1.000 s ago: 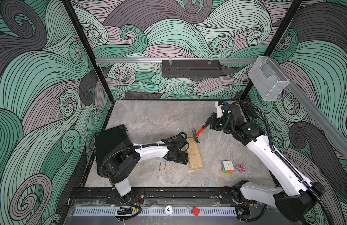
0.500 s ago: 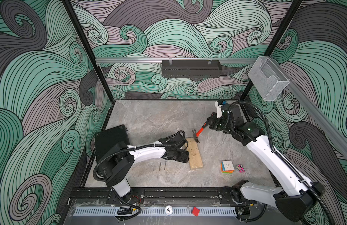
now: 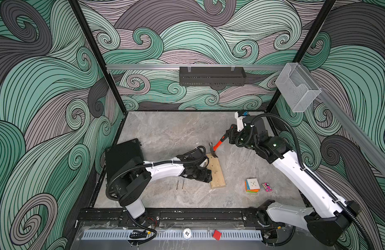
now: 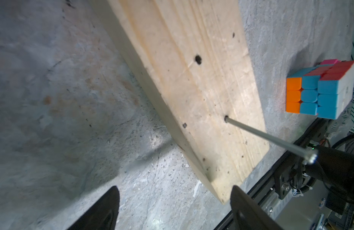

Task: Use a claw hammer to pull out a nail
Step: Remove the nail from the mounting plate.

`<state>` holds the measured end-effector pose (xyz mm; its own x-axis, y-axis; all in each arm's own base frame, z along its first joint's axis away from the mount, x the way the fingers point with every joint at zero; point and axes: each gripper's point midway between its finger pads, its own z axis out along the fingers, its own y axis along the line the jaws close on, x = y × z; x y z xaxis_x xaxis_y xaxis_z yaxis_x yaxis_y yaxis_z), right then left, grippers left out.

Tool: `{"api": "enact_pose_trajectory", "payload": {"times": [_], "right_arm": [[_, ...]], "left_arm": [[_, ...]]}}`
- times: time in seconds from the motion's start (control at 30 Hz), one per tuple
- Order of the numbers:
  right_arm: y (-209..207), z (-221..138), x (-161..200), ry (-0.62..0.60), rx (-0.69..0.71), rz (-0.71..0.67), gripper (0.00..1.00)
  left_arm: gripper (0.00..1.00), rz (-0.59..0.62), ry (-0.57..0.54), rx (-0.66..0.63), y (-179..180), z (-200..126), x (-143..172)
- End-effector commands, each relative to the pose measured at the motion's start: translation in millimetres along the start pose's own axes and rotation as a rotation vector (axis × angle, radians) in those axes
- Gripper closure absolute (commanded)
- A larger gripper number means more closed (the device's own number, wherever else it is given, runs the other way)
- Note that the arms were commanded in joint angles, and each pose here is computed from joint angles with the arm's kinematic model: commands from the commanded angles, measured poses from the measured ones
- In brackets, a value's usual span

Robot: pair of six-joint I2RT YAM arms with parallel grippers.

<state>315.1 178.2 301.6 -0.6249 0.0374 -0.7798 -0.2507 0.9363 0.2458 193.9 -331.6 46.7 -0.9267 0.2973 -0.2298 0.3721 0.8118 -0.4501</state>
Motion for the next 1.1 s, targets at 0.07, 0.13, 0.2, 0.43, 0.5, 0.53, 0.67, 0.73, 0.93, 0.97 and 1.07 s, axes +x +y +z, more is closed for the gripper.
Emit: {"api": "enact_pose_trajectory", "payload": {"times": [0.07, 0.13, 0.2, 0.43, 0.5, 0.53, 0.67, 0.73, 0.93, 0.97, 1.07], "right_arm": [[13.5, -21.6, -26.2, -0.115, -0.032, 0.007, 0.97], [12.2, -24.2, -21.4, -0.113, -0.026, 0.007, 0.97], [12.9, -27.0, -17.6, -0.114, -0.033, 0.018, 0.97], [14.8, -31.1, -1.6, -0.093, -0.039, 0.031, 0.97], [16.1, -31.9, 4.5, -0.079, -0.042, 0.029, 0.97], [15.5, -33.0, 6.9, -0.074, -0.04, 0.03, 0.97], [15.9, -34.0, 13.9, -0.065, -0.044, 0.04, 0.97], [18.2, -32.5, 17.3, -0.06, -0.052, 0.042, 0.97], [18.5, -30.4, 24.6, -0.057, -0.051, 0.045, 0.97], [18.6, -29.6, 26.2, -0.056, -0.052, 0.044, 0.98], [16.9, -27.8, 28.2, -0.058, -0.043, 0.044, 0.98]], "left_arm": [[0.15, 0.027, -0.007, 0.006, -5.7, 2.7, -10.7], [0.15, 0.027, 0.0, -0.003, -4.1, 5.0, -11.2], [0.15, 0.026, 0.009, -0.017, -2.2, 8.4, -11.3], [0.16, 0.009, 0.038, -0.054, 5.9, 15.5, -8.1], [0.16, 0.006, 0.041, -0.06, 7.2, 15.8, -7.8], [0.16, 0.004, 0.042, -0.065, 8.0, 16.2, -7.6], [0.16, -0.008, 0.046, -0.081, 11.0, 16.9, -6.8], [0.16, -0.009, 0.043, -0.084, 11.8, 16.8, -7.4], [0.16, -0.012, 0.039, -0.088, 12.4, 16.4, -8.1], [0.16, -0.01, 0.038, -0.089, 12.2, 16.6, -8.4], [0.16, -0.011, 0.036, -0.09, 12.0, 16.5, -9.0]]}}
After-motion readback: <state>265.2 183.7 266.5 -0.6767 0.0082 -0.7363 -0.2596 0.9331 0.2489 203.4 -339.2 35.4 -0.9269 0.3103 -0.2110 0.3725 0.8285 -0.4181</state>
